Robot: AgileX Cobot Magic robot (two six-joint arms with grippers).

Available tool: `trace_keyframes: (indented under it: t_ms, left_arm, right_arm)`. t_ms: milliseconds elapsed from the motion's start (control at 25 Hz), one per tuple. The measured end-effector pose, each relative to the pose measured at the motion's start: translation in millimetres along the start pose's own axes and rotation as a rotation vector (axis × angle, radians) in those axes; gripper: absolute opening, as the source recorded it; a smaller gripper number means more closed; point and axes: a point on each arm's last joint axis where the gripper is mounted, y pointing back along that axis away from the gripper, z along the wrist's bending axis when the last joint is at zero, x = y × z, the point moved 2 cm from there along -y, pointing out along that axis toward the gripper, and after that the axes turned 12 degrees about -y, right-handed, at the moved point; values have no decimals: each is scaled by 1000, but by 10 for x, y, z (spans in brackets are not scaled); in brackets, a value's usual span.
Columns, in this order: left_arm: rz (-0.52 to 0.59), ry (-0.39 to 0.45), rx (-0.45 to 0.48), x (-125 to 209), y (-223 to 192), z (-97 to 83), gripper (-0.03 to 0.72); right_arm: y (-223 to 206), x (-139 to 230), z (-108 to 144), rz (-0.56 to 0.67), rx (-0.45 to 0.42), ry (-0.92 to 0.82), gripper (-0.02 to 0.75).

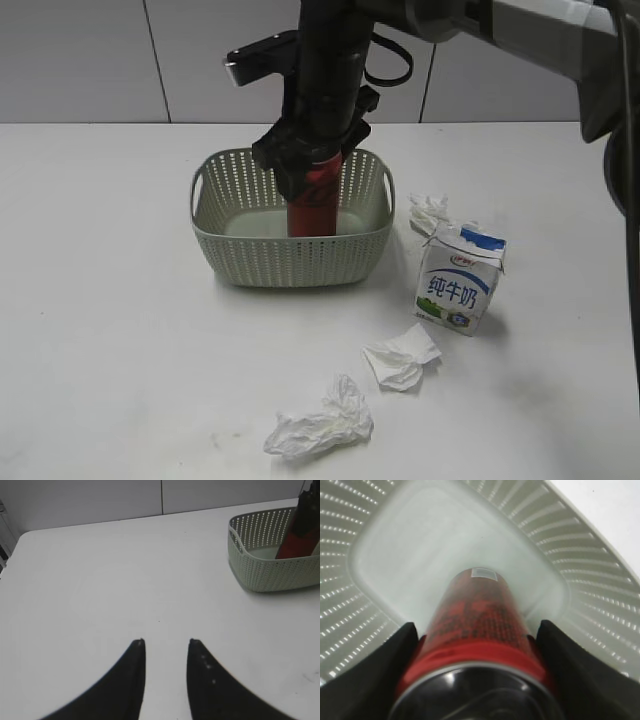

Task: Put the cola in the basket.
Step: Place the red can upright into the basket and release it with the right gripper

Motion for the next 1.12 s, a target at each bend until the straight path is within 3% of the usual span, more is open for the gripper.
trace_keyframes:
  t_ms: [200, 400, 640, 840, 1000, 1120]
  left_arm:
    - [0, 0, 0, 0, 0, 0, 229]
    - [0, 0, 0, 0, 0, 0, 229]
    - [0, 0, 0, 0, 0, 0, 229]
    - [0, 0, 0, 0, 0, 0, 229]
    - [0, 0, 0, 0, 0, 0, 229]
    - [0, 0, 0, 0, 0, 0, 229]
  right_arm:
    - [3, 0, 45, 2, -45, -8, 520]
    - [20, -21, 62, -13, -61, -4, 652]
    - [63, -26, 58, -20, -62, -4, 657]
    - [445, -60, 61, -91, -97, -15, 656]
    - [887, -86, -91, -176, -121, -57, 653]
    - [1141, -99, -399, -231, -107, -128, 651]
